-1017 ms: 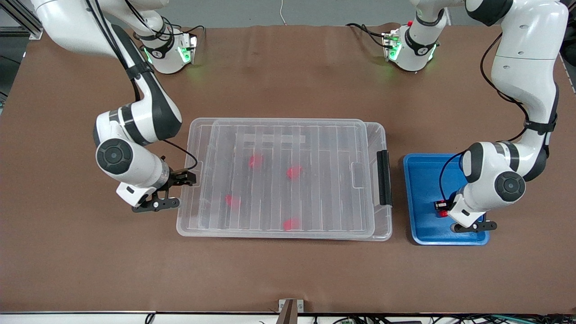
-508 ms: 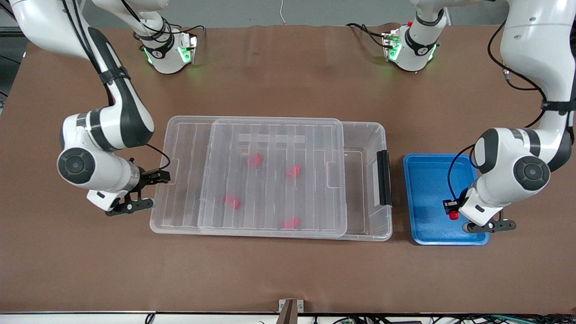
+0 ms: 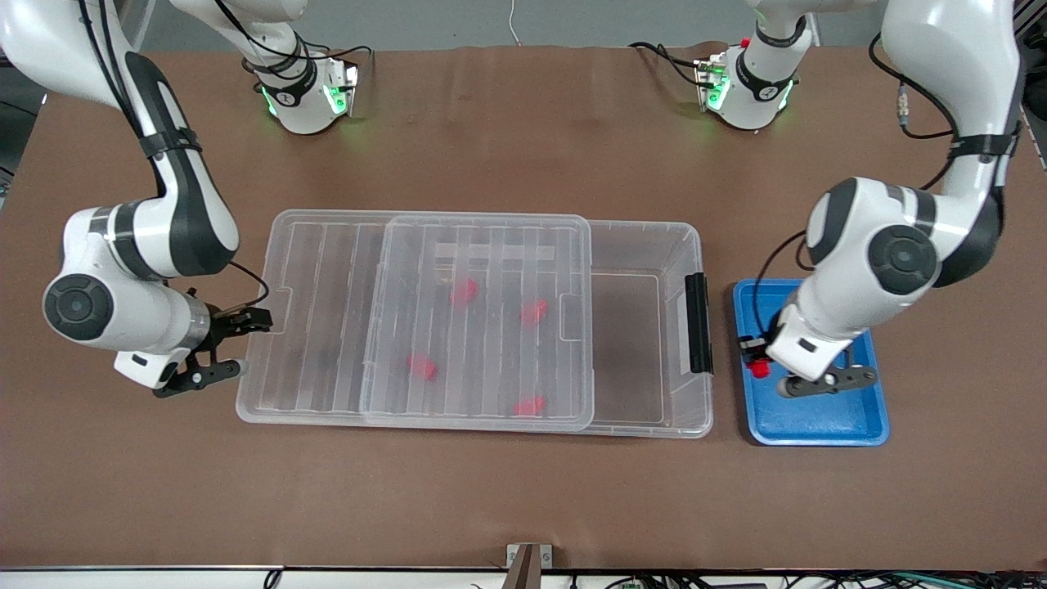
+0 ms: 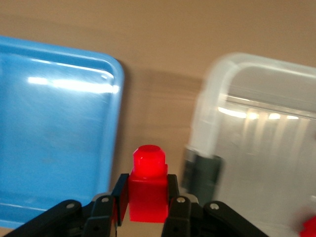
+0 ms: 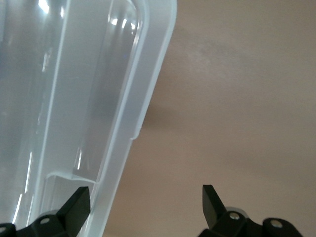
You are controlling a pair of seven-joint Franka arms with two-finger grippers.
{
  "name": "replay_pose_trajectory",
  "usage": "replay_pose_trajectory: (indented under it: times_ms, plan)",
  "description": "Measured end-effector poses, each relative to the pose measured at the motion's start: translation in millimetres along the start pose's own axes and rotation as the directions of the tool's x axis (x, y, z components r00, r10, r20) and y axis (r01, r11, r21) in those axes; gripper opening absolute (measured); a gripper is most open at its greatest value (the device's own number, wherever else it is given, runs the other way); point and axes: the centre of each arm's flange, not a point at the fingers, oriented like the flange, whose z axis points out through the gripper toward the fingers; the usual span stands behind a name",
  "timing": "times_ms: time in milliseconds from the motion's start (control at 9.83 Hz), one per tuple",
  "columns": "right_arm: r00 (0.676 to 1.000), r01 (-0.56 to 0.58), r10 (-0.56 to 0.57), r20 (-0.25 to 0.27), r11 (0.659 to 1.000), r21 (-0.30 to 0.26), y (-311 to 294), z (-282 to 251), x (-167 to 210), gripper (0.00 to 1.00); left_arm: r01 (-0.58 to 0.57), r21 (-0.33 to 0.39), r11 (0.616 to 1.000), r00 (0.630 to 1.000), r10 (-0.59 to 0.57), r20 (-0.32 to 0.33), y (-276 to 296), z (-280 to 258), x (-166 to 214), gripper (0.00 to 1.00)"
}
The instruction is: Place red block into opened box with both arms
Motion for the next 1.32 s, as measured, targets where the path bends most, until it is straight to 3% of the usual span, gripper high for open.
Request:
replay_pose_trajectory:
  times_ms: [508, 712, 915, 1119, 1322]
  plan:
    - [1.0, 0.007, -0.007, -0.03, 1.0, -0.009, 15, -22, -6, 1.0, 0.024, -0.015, 1.0, 1.0, -0.024, 0.005, 91, 0, -49, 0.35]
    - [0.993, -0.102, 0.101, -0.065, 0.995, -0.022, 13, -62, -14, 1.0, 0.001, -0.005, 1.0, 0.999, 0.0, 0.044, 105, 28, -59, 0.35]
    - [0.945, -0.313, 0.309, -0.11, 0.949, -0.025, 2, -120, -34, 1.0, -0.014, 0.0, 1.0, 0.996, 0.014, 0.086, 117, 67, -68, 0.35]
    - [0.902, -0.405, 0.395, -0.174, 0.914, -0.029, -4, -176, -64, 1.0, -0.033, 0.005, 0.999, 0.994, 0.032, 0.106, 124, 100, -73, 0.35]
    - [0.871, -0.463, 0.456, -0.182, 0.887, 0.008, 3, -219, -106, 1.0, -0.052, 0.015, 0.999, 0.991, 0.049, 0.125, 128, 126, -79, 0.35]
